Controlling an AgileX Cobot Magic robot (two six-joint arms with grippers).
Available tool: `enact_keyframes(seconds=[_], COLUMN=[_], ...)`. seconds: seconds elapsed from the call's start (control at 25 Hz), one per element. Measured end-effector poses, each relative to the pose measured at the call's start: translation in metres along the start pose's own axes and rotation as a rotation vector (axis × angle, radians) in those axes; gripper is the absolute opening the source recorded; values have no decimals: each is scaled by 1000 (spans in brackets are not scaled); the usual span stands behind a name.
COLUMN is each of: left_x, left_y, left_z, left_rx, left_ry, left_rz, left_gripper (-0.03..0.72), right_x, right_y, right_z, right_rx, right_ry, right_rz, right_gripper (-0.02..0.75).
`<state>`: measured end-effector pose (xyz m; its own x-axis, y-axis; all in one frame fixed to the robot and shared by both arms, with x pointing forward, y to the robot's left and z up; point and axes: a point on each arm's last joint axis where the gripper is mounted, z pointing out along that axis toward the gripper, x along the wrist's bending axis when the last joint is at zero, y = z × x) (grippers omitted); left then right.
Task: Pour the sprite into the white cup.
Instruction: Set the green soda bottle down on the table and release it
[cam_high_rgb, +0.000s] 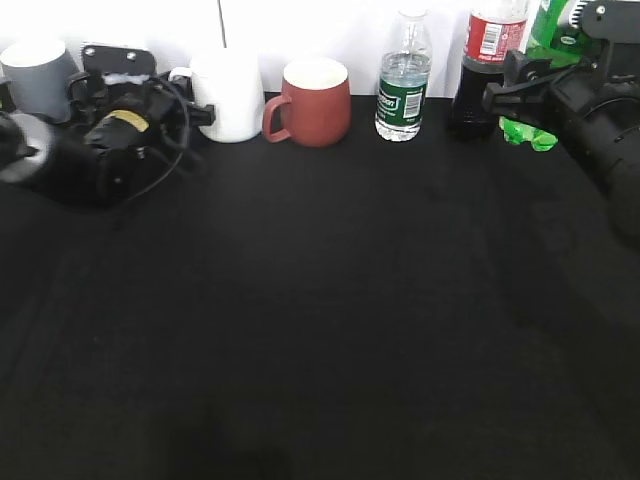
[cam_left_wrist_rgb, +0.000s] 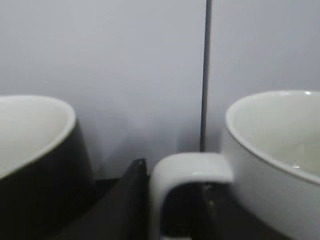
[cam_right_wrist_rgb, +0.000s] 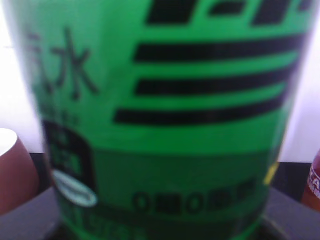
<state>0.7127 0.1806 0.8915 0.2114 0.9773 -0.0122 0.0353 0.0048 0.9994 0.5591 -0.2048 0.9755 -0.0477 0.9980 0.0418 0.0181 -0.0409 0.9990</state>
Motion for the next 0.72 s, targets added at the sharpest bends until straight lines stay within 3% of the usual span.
enact_keyframes(seconds=[0.16,0.32,0.4,0.52,0.72], left_x=[1,-6,-17,-33,-34], left_y=[27,65,84,114,145], left_z=[-44,-108,-137,-166,-187], left_rx=[36,38,45,84,86], left_ry=[0,-24,-63,-122,-140], left_rz=[2,3,3,3,0], left_gripper=[239,239,239,240,240], right_x=[-12,-65,-77,-75,-74], right_y=[1,5,-11,-48,-90], right_z=[2,29,49,83,122], right_rx=[6,-2,20,30,38], right_ry=[-65,-175,-166,-122,-110], right_rz=[-86,-70,-57,-56,-60], right_gripper=[429,429,429,429,429])
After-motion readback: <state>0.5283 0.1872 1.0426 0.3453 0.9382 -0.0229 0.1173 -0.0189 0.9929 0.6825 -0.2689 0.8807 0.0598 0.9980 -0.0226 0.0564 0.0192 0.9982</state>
